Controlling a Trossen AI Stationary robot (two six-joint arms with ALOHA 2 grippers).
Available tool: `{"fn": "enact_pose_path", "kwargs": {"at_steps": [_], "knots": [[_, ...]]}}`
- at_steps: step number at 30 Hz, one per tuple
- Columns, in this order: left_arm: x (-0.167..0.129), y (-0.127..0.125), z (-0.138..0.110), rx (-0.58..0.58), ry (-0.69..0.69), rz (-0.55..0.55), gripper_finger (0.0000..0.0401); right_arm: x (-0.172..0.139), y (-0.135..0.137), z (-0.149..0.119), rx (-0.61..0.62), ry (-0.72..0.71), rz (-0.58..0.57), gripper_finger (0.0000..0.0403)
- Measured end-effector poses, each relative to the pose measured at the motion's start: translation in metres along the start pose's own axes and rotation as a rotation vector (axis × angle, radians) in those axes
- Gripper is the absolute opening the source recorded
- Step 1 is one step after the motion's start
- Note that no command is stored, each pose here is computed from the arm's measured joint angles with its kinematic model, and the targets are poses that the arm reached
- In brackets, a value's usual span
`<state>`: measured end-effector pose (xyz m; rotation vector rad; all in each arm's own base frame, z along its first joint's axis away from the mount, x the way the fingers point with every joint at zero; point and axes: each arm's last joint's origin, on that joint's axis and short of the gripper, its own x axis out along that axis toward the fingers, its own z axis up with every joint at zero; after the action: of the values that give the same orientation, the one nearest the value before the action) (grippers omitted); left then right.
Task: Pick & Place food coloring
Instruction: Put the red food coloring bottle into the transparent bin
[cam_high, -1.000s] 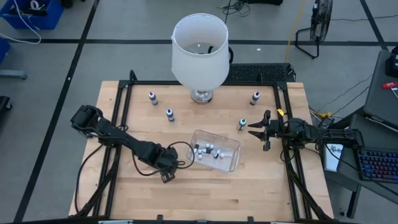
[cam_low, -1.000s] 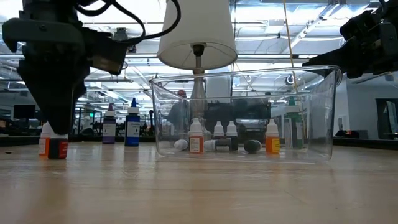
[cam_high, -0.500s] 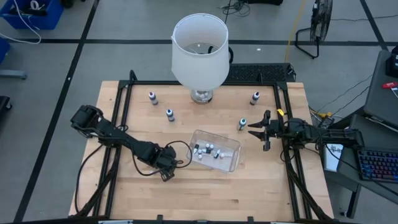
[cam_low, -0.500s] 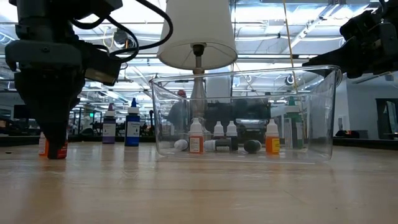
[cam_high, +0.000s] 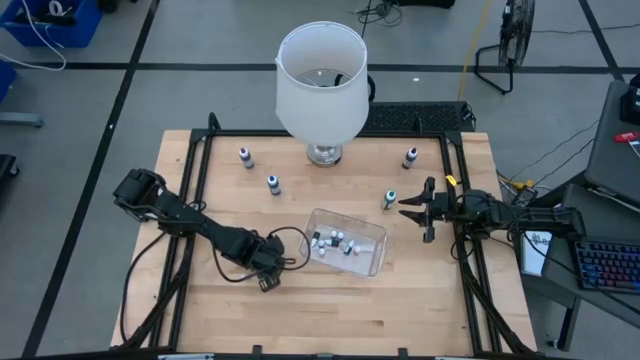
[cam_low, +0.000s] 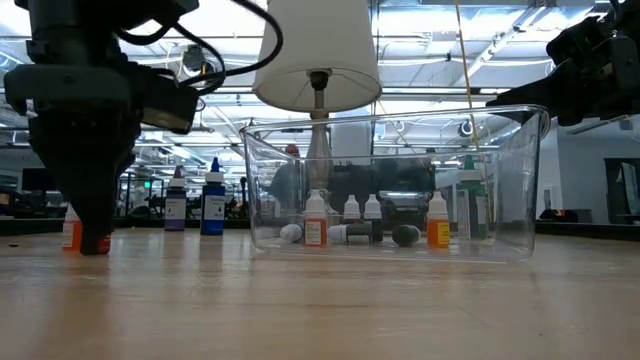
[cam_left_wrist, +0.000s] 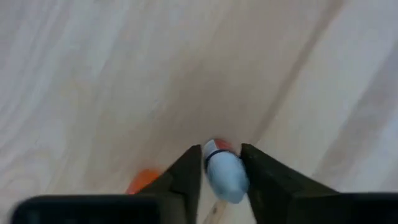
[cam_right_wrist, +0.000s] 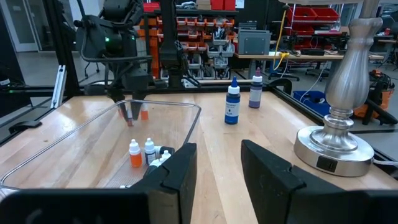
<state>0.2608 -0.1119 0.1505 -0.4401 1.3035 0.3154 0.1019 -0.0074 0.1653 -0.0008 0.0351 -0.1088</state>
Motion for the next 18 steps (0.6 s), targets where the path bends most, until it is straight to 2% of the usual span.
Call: {"fn": "enact_pose_path", "kwargs": {"at_steps": [2,5,7,13,18], "knots": [[-0.001,-0.003,0.004,0.033,-0.012,-0.042,0.0063,0.0,0.0,0.0,0.0,0.0,-0.001,0.0114],[-0.01,-0.01,0.015,0.071,-0.027,-0.094,0.0062,0.0,0.0,0.0,0.0,0.0,-0.001,0.0114],[-0.021,-0.016,0.025,0.136,-0.053,-0.102,0.0062,0.0,0.0,0.0,0.0,0.0,0.0,0.0114],[-0.08,-0.032,0.067,0.335,-0.194,-0.066,0.0062,0.0,0.0,0.0,0.0,0.0,0.0,0.0114],[-0.124,-0.035,0.095,0.465,-0.331,-0.02,0.0062,0.0,0.0,0.0,0.0,0.0,0.0,0.0114]]}}
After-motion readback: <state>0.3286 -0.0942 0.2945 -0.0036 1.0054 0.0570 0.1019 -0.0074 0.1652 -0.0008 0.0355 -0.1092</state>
